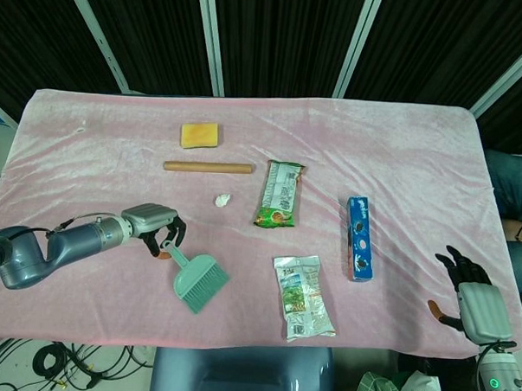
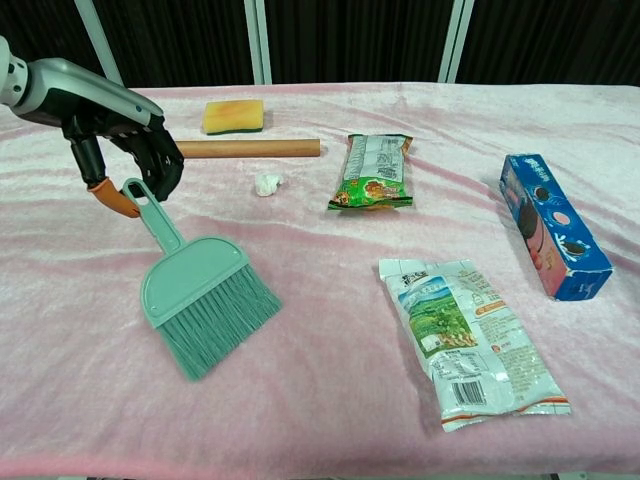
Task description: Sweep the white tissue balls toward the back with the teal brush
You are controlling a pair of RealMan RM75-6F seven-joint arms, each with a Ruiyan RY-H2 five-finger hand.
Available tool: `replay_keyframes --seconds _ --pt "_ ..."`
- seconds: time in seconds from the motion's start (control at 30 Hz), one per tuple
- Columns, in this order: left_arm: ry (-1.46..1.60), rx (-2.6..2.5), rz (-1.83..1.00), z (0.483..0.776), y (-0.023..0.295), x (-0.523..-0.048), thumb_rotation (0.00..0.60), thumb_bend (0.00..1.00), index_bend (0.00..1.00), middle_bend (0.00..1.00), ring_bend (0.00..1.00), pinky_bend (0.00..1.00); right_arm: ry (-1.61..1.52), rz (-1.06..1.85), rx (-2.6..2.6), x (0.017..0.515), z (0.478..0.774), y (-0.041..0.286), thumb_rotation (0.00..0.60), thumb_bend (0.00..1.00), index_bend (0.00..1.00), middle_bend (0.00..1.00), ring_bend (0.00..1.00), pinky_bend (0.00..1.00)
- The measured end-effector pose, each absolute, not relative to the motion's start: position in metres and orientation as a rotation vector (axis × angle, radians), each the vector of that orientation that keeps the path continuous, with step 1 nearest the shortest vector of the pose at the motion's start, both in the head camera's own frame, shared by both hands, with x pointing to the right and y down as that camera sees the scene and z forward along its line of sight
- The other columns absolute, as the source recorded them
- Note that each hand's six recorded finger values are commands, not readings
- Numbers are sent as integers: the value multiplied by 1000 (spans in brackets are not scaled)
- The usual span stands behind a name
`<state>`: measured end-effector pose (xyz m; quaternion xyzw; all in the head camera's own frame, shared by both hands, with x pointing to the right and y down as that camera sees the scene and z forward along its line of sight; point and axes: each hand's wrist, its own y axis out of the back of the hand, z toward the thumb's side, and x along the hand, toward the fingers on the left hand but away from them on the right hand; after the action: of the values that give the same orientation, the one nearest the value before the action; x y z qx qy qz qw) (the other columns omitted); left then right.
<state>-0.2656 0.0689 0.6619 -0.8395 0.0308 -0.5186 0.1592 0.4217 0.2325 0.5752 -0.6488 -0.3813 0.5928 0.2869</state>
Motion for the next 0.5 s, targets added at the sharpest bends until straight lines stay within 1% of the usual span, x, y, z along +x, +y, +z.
replay_keyframes --seconds 0.5 --pt "165 -2130 -1394 664 44 -282 600 361 687 678 270 251 -1020 1586 -1738 422 575 233 600 200 175 47 113 156"
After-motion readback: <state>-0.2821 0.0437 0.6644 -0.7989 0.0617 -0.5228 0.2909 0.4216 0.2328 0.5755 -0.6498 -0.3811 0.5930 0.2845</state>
